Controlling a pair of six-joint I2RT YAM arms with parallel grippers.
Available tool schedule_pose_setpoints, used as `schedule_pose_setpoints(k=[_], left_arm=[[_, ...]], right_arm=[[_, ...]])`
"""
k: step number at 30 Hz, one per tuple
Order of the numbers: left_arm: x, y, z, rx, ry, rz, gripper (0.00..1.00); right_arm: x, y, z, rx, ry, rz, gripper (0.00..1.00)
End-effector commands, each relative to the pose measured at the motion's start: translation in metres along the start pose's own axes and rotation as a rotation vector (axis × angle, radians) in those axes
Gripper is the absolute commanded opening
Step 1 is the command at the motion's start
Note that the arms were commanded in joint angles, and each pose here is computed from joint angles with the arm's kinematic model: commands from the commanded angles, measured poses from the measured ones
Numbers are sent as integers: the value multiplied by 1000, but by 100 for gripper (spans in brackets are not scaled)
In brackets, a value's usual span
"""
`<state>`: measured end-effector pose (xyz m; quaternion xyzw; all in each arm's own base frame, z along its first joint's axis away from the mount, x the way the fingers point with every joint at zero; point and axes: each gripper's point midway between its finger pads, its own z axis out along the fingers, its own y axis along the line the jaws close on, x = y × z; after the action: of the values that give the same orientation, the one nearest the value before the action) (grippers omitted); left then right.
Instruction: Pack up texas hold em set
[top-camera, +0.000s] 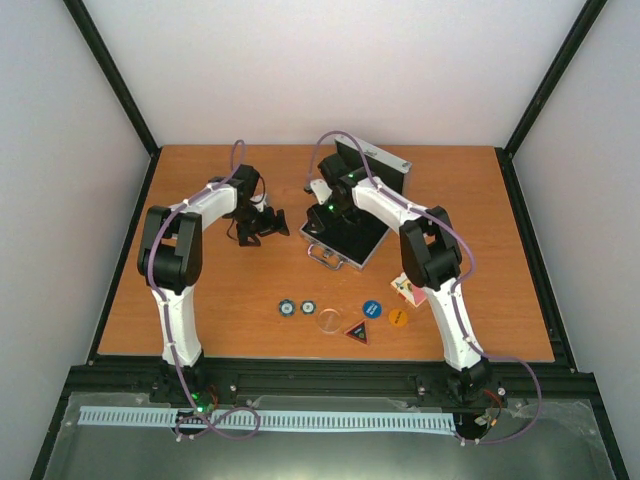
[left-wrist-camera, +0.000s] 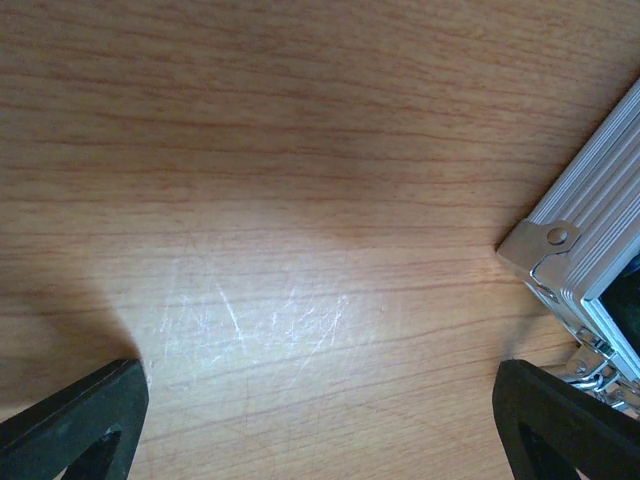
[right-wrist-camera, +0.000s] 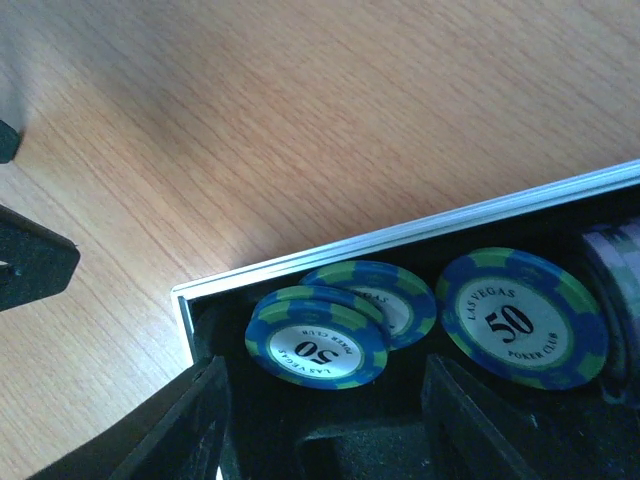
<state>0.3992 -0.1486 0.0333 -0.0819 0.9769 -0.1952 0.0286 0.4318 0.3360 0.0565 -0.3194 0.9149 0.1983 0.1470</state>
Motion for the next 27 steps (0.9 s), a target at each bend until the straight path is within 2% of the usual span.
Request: schedule_pose_setpoints(k=[1,27], left_arm=[[8,30,19,-103,59,-32,98],[9,30,19,-101,59,-30,98]], right_arm=[[-7,3,5,-43,-21,-5,55],[2,-10,28,9,26,40,56]])
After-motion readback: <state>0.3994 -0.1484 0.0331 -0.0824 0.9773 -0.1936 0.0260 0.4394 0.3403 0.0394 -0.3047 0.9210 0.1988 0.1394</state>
